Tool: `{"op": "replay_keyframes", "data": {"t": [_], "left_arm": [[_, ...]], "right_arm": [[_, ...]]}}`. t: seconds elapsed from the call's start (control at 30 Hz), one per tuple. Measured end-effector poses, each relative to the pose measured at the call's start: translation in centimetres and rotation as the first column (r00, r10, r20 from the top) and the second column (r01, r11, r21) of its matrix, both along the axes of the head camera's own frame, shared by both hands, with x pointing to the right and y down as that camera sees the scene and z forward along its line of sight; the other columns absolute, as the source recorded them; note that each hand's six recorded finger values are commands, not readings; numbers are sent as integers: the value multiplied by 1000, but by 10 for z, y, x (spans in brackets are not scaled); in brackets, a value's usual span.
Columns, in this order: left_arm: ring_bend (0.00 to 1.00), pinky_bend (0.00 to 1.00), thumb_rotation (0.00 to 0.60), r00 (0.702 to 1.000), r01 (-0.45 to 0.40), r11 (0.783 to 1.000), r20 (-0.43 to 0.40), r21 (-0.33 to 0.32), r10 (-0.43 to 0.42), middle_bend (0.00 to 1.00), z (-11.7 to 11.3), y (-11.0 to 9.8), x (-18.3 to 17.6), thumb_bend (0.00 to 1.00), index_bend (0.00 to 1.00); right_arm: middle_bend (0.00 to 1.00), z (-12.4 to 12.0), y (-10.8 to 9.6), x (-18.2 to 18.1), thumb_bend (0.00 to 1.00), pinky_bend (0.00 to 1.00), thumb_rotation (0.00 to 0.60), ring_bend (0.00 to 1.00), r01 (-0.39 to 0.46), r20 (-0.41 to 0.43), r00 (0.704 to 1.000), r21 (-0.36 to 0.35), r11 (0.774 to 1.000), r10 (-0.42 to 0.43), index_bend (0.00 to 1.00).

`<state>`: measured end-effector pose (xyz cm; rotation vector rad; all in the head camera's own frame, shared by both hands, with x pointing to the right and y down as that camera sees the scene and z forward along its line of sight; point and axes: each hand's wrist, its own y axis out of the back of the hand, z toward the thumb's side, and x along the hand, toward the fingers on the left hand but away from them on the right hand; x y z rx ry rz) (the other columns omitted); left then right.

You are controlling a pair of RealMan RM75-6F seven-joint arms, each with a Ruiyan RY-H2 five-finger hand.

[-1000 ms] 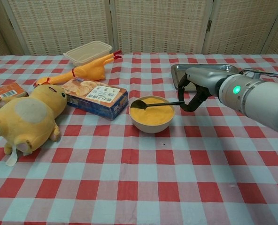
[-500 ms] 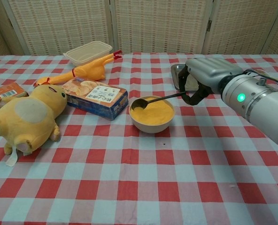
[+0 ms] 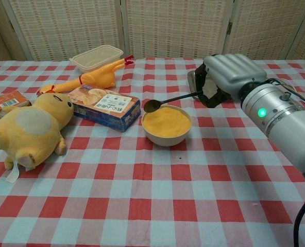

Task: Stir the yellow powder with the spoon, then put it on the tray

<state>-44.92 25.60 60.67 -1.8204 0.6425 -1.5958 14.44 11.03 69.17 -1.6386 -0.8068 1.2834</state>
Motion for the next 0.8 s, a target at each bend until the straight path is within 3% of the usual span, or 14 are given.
{"op": "replay_keyframes", "data": {"t": [0.2,0.43,0.8], "left_arm": [[0,197,600,1000,4,1000,3,-1,-4,0,1,-1,-1,494,0],[0,197,600,1000,1,1000,4,-3,-1,0,2,0,0,492,0],[0,197,600,1000,-6,1000,7,3,6,0,1,1,1,492,0]], "right_arm": [[391,7,2,0,576,150,600,111,37,-33,999,11,999,-37,1000],[396,19,12,5,575,150,600,118,60,-61,996,-39,997,-63,1000],[402,6,18,11,575,150,600,124,22,13,1000,-136,990,-20,1000]]}}
